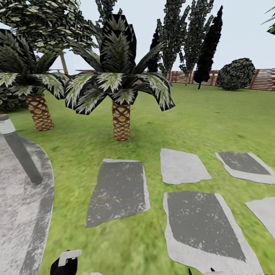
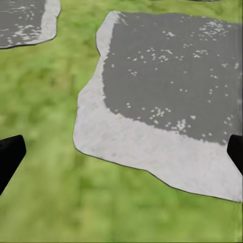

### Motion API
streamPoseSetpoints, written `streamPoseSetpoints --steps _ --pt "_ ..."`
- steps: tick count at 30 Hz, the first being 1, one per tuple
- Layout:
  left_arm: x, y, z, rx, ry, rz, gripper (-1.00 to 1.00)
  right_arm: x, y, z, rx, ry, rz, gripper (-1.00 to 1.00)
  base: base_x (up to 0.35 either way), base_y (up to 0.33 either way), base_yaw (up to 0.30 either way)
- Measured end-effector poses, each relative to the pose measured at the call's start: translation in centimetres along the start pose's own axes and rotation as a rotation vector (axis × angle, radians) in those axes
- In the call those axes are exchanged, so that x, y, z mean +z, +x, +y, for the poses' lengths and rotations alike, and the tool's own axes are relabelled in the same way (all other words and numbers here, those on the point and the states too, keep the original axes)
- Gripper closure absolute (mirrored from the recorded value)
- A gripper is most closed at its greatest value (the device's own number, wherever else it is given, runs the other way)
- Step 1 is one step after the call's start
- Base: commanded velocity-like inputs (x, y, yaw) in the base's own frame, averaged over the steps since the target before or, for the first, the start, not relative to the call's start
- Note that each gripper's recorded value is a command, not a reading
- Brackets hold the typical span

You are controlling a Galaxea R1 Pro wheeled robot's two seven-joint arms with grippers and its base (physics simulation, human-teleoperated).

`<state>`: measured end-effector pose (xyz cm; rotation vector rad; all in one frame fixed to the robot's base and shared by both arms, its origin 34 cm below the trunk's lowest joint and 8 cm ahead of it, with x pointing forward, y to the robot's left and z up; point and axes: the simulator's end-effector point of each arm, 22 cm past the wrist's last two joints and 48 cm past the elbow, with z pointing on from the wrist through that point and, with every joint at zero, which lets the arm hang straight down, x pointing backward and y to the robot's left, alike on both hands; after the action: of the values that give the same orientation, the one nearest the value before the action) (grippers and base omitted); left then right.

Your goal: In the garden, pick up the pesticide atomizer on the floor and spray pesticide onto both trees until each tree trunk is fully covered.

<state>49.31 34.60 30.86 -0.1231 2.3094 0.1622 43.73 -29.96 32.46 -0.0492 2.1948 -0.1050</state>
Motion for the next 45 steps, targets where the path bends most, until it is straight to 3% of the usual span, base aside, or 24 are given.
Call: streamPoseSetpoints --steps 45 --pt "0.01 -0.01 0.15 -0.002 -0.003 0.000 1.00 0.02 -0.06 0.09 0.004 0.002 0.000 -1.00 0.197 -0.226 -0.294"
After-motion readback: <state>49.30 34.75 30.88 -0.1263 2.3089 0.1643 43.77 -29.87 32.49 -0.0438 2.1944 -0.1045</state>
